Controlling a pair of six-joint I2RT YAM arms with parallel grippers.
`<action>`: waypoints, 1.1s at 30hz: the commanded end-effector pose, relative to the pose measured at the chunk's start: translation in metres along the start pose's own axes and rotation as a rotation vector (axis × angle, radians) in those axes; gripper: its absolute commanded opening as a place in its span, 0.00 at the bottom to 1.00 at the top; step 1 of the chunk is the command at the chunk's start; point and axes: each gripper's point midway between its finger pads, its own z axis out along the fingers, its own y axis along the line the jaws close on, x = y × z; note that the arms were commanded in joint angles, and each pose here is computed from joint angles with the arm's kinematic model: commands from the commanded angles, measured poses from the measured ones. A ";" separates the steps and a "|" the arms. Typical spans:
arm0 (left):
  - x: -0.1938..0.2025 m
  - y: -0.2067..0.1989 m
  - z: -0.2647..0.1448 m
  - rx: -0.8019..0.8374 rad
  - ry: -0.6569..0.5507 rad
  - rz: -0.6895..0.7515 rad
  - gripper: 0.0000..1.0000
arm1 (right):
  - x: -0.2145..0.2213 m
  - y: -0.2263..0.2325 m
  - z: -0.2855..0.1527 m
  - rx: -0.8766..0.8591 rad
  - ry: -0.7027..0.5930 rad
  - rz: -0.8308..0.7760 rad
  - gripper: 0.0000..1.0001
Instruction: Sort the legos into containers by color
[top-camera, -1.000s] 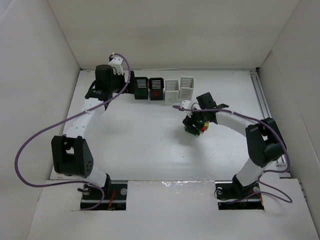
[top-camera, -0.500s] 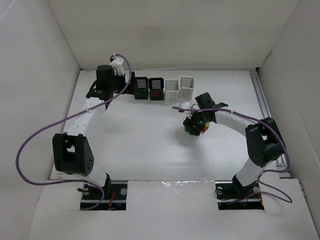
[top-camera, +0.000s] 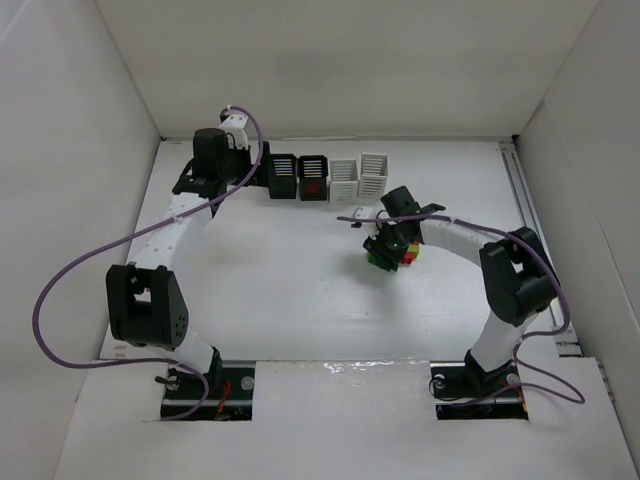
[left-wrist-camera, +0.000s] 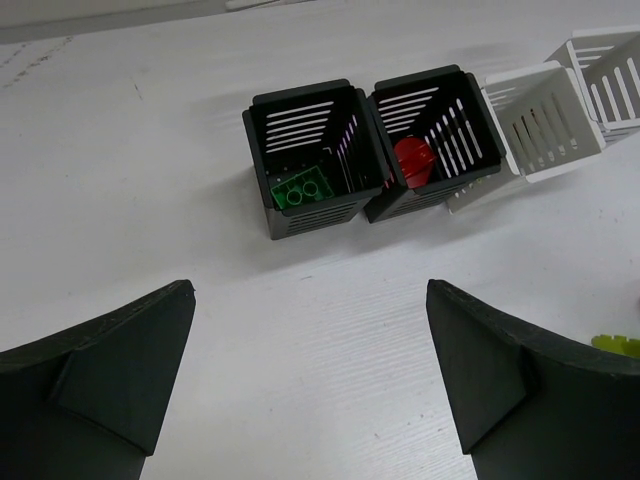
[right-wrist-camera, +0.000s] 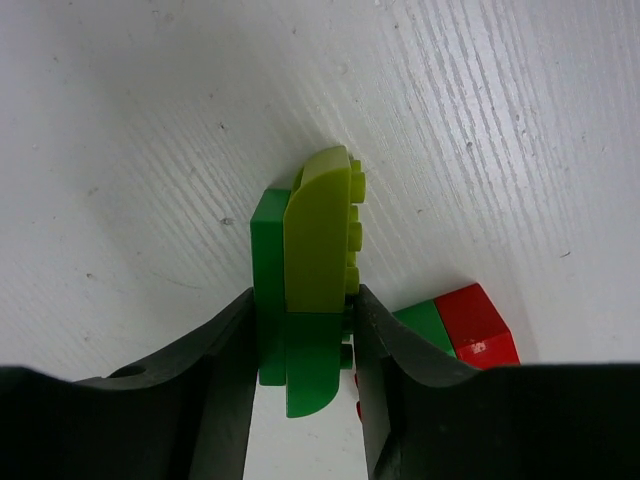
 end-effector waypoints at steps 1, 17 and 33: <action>-0.034 0.002 -0.006 -0.008 -0.087 0.023 1.00 | -0.004 0.001 -0.001 0.005 0.009 -0.007 0.29; 0.009 -0.079 -0.033 0.551 0.034 -0.197 0.98 | -0.136 -0.028 -0.098 0.314 -0.497 -0.392 0.07; 0.004 -0.135 -0.025 0.573 0.109 -0.047 0.92 | -0.209 -0.004 -0.145 0.683 -0.845 -0.813 0.01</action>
